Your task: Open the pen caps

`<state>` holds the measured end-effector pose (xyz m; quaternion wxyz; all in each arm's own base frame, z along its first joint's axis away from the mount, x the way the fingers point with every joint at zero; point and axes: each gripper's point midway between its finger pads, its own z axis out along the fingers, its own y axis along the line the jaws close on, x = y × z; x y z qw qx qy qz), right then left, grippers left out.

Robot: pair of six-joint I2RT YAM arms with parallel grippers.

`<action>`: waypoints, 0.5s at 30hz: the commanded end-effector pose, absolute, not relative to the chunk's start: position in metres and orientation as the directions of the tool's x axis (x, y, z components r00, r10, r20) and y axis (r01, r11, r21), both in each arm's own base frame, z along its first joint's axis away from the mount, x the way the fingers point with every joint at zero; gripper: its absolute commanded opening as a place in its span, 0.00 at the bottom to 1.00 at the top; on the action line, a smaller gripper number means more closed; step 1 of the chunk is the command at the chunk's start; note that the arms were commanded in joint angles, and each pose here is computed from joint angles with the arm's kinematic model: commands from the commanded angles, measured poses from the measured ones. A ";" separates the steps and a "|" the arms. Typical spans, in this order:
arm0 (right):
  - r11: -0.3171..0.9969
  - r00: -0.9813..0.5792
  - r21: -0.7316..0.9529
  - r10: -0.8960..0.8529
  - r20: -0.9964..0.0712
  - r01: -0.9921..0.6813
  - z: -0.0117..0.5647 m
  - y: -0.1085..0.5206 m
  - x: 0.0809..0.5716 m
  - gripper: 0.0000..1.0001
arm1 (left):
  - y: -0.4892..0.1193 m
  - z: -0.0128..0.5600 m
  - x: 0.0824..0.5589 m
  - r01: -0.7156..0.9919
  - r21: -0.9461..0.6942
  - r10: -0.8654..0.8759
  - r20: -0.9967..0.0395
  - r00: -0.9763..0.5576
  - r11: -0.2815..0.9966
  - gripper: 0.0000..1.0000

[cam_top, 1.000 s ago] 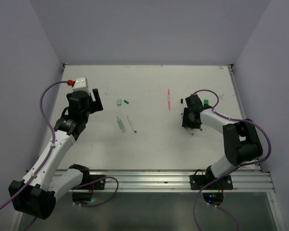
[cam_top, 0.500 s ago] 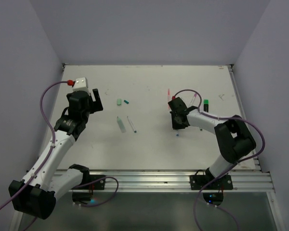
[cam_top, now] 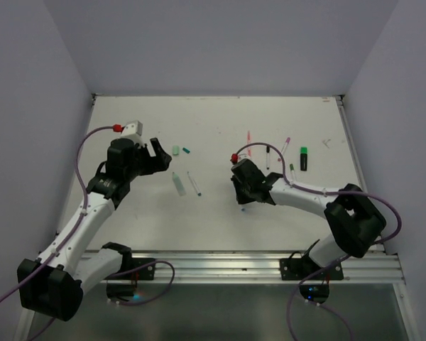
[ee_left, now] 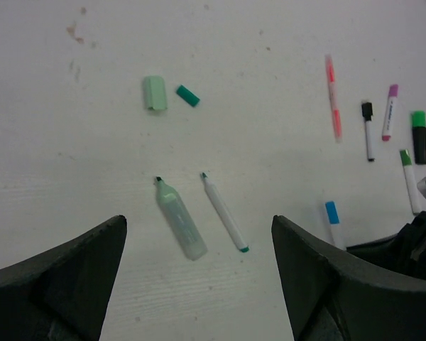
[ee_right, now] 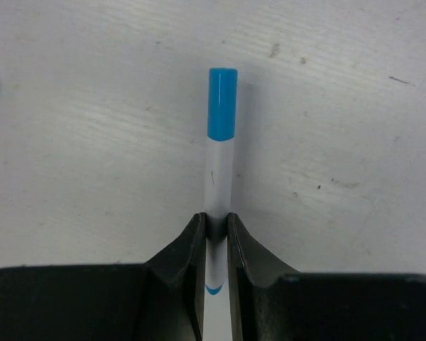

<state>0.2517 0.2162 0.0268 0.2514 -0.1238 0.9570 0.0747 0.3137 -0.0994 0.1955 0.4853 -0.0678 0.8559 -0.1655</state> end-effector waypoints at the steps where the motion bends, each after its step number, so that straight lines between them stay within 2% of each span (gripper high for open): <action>1: 0.913 -0.733 0.228 -0.104 -0.673 -0.338 0.079 0.258 0.267 0.00 | -0.152 0.197 0.302 0.184 -0.581 -0.368 -0.697 -0.616 0.793 0.87; 7: 0.827 -0.597 0.297 -0.058 -0.800 -0.478 0.130 0.301 0.259 0.00 | -0.195 0.200 0.292 0.242 -0.644 -0.373 -0.664 -0.648 0.725 0.91; 15: 0.751 -0.507 0.337 0.004 -0.862 -0.568 0.168 0.329 0.248 0.00 | -0.234 0.194 0.290 0.265 -0.671 -0.375 -0.649 -0.662 0.693 0.93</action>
